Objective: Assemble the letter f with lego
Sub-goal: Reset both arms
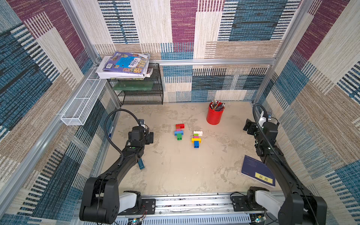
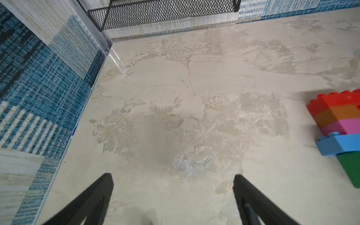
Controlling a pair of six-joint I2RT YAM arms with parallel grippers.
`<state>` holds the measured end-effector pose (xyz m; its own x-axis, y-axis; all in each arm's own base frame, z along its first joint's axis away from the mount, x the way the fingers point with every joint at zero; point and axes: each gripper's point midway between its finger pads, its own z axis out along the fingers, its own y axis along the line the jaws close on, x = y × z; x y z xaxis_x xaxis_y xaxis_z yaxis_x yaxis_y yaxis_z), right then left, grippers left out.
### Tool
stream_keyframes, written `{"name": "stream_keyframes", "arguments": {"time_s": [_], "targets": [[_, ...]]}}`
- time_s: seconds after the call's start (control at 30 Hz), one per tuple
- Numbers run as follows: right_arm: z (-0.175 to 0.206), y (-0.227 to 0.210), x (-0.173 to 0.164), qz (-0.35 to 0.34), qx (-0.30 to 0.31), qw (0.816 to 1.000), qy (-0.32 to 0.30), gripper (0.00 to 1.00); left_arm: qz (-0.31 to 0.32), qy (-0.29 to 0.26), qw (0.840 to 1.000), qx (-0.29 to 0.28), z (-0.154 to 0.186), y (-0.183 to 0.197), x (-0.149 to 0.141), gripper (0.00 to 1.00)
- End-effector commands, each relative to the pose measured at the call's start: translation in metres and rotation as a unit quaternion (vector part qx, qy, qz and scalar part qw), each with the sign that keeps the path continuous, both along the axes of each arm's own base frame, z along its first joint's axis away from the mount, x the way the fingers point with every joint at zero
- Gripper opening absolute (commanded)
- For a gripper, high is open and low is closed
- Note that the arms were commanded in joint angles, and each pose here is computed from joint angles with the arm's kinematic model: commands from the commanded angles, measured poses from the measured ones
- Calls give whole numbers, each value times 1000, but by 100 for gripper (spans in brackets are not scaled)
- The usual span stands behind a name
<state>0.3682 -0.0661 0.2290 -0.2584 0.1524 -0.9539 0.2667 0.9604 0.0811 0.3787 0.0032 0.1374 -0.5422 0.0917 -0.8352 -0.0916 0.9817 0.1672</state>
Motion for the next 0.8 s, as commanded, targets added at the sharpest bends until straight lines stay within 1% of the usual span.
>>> {"name": "stream_keyframes", "arguments": {"time_s": [0.0,0.17,0.3,0.47,0.6,0.77], "targets": [[7,-2,3,-10,3,999,-33,95,-8,-72,997,-5,19,0,13,99],[-5,4,2,-4,0,1000,-30,95,-15,-88,996,-16,10,0,8,99],[-12,4,0,-3,0,1000,-25,95,-24,-92,995,-13,4,-2,7,99],[-13,7,-3,2,0,999,-39,95,-54,-89,994,-21,0,-11,6,99],[-18,13,-3,17,4,999,-51,95,-47,-96,994,-21,-4,-9,2,99],[-27,18,-3,29,2,998,-58,95,-64,-99,993,-23,-9,-14,-2,99]]}}
